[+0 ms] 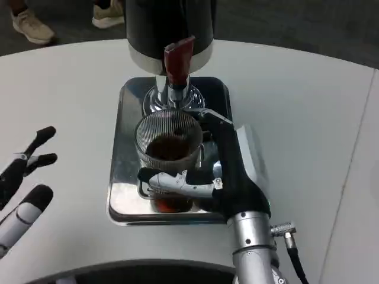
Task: Grasp the cup under the faucet to collect the drink, then remove the cup.
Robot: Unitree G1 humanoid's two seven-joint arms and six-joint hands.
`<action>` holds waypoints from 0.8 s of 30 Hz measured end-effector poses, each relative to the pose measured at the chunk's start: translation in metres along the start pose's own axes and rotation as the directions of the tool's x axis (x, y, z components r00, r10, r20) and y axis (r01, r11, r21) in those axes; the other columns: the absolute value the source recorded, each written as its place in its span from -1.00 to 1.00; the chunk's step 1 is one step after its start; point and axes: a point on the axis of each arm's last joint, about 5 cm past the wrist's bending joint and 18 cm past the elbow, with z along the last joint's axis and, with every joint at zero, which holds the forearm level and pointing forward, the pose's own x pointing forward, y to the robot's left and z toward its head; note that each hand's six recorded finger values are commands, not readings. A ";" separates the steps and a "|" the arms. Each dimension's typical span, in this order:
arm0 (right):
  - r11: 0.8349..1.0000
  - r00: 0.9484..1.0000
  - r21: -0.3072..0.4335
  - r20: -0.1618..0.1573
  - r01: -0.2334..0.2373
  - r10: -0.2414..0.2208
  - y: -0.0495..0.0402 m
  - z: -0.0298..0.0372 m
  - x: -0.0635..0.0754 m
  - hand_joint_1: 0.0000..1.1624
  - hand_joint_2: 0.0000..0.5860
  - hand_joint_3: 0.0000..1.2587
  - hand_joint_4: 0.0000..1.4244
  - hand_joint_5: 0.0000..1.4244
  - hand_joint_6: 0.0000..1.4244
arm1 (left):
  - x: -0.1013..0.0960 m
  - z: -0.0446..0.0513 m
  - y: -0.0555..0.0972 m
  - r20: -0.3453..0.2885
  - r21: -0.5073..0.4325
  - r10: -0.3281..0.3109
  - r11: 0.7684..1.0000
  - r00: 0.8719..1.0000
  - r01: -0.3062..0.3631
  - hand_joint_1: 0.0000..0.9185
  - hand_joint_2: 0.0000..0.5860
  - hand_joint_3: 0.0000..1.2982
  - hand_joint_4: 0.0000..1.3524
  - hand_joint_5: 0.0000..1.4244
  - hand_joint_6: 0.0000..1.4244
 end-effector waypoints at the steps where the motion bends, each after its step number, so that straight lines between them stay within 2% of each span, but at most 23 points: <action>1: 1.000 1.000 -0.004 0.002 -0.003 0.003 -0.0014 0.0004 -0.002 0.86 -0.75 0.26 0.34 0.33 0.69 | 0.001 0.0005 0.000 -0.001 0.012 -0.008 1.000 1.000 0.008 -1.00 -0.22 -0.92 -1.00 -0.84 -0.96; 11: 0.998 0.998 -0.041 -0.038 -0.044 0.043 -0.0101 -0.0039 -0.019 0.86 -0.72 0.27 0.35 0.33 0.70 | 0.003 0.0046 0.000 0.002 0.063 -0.035 0.997 0.999 0.035 -1.00 -0.24 -0.97 -1.00 -0.90 -1.00; 17: 0.998 0.998 -0.034 -0.035 -0.050 0.049 -0.0151 0.0001 -0.024 0.85 -0.72 0.27 0.36 0.33 0.72 | 0.004 0.0087 -0.001 -0.010 0.140 -0.064 0.988 0.998 0.065 -1.00 -0.40 -1.00 -1.00 -1.00 -1.00; 19: 0.998 0.999 -0.028 -0.026 -0.048 0.047 -0.0182 0.0035 -0.025 0.85 -0.72 0.27 0.36 0.33 0.72 | 0.004 0.0124 0.000 -0.020 0.204 -0.085 0.975 0.996 0.087 -1.00 -0.46 -1.00 -1.00 -1.00 -1.00; 24: 0.998 0.998 -0.011 -0.007 -0.062 0.062 -0.0277 0.0132 -0.031 0.85 -0.72 0.27 0.36 0.35 0.73 | 0.001 0.0206 0.002 -0.068 0.369 -0.127 0.918 0.990 0.143 -1.00 -0.53 -1.00 -1.00 -1.00 -1.00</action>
